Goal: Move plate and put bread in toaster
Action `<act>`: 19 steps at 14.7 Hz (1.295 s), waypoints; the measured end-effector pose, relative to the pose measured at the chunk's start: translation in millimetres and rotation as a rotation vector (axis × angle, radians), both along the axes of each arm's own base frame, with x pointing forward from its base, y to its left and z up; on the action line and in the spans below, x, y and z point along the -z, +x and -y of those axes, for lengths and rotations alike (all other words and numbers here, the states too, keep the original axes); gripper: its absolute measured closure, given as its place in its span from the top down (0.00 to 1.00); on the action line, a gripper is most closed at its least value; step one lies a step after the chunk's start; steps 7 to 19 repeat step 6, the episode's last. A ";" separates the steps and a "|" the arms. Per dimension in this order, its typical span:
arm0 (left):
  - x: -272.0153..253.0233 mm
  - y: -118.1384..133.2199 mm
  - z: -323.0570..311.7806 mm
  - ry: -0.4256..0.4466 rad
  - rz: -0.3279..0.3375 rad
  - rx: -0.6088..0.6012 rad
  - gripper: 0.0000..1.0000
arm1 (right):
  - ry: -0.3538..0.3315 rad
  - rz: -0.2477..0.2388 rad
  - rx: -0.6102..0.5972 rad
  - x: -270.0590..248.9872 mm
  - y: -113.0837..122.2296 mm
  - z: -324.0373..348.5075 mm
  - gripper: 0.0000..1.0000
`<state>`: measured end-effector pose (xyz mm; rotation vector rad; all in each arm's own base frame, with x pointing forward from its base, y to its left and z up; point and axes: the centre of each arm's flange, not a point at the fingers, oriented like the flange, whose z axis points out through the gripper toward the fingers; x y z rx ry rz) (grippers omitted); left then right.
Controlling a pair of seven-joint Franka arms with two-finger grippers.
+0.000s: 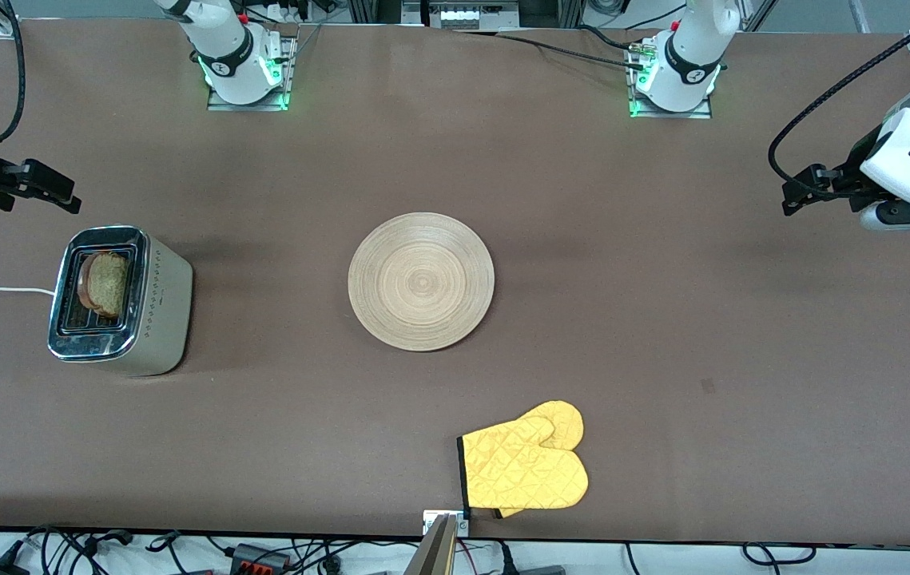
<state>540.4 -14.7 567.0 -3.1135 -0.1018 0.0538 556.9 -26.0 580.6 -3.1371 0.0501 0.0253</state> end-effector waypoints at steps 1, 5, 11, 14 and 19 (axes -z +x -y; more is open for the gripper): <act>0.0 0.0 0.0 0.000 0.000 0.000 1.00 | 0.000 -0.002 0.000 1.1 -0.3 -0.1 1.00; 0.0 0.0 0.0 0.000 0.000 0.000 1.00 | 0.001 -0.005 -0.001 3.0 -3.5 -0.4 1.00; 0.0 0.0 0.0 0.000 0.000 0.000 1.00 | 0.001 -0.004 -0.001 2.1 -4.9 -0.4 1.00; 0.0 0.0 0.0 0.000 0.000 0.000 1.00 | 0.001 -0.004 -0.001 2.1 -4.9 -0.4 1.00; 0.0 0.0 0.0 0.000 0.000 0.000 1.00 | 0.001 -0.004 -0.001 2.1 -4.9 -0.4 1.00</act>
